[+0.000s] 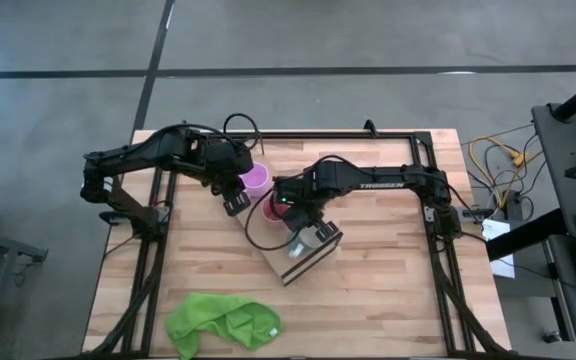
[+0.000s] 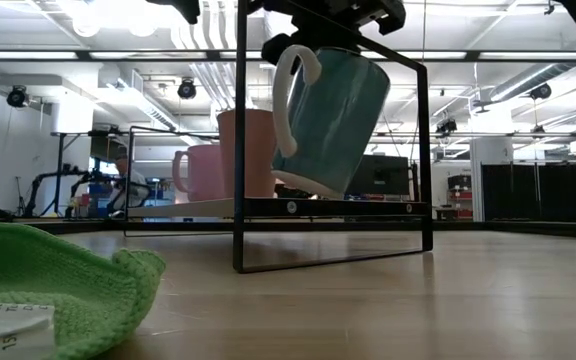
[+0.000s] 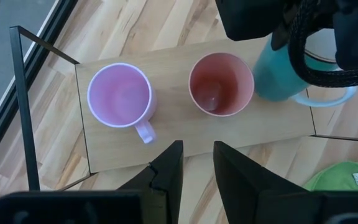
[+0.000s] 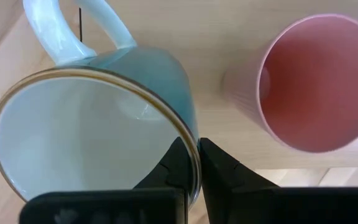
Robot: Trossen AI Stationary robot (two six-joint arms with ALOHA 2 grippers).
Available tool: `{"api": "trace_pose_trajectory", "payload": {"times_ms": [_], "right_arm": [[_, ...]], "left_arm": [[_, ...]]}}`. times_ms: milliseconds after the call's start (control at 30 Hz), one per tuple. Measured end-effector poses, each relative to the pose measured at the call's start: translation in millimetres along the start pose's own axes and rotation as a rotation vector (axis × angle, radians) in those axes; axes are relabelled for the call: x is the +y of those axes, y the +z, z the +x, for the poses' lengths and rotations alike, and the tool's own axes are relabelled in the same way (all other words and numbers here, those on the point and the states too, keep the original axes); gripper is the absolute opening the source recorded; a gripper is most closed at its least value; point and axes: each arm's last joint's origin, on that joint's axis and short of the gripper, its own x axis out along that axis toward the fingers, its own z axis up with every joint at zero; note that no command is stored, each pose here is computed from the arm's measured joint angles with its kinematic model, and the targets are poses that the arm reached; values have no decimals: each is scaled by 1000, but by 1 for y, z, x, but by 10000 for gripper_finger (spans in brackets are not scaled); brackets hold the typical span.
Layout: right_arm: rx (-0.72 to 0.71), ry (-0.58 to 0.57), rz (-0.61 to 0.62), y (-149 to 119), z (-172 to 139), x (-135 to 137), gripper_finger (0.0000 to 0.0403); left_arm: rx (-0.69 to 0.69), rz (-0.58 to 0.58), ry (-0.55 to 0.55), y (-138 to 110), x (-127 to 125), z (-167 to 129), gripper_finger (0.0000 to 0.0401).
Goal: Stack small to large cups/mugs on shelf
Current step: Put the blue mug on the shelf
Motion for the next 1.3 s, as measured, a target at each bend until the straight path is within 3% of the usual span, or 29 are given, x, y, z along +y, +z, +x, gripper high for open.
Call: {"api": "trace_pose_trajectory", "payload": {"times_ms": [667, 1000, 1300], "right_arm": [[-18, -9, 33, 1, 7, -1, 14], [-21, -16, 35, 0, 12, -2, 66], [-20, -15, 56, 0, 17, -2, 59]], "left_arm": [[2, 2, 1, 1, 0, 1, 75], [2, 3, 1, 1, 0, 1, 75], [2, 3, 1, 1, 0, 1, 75]]}}
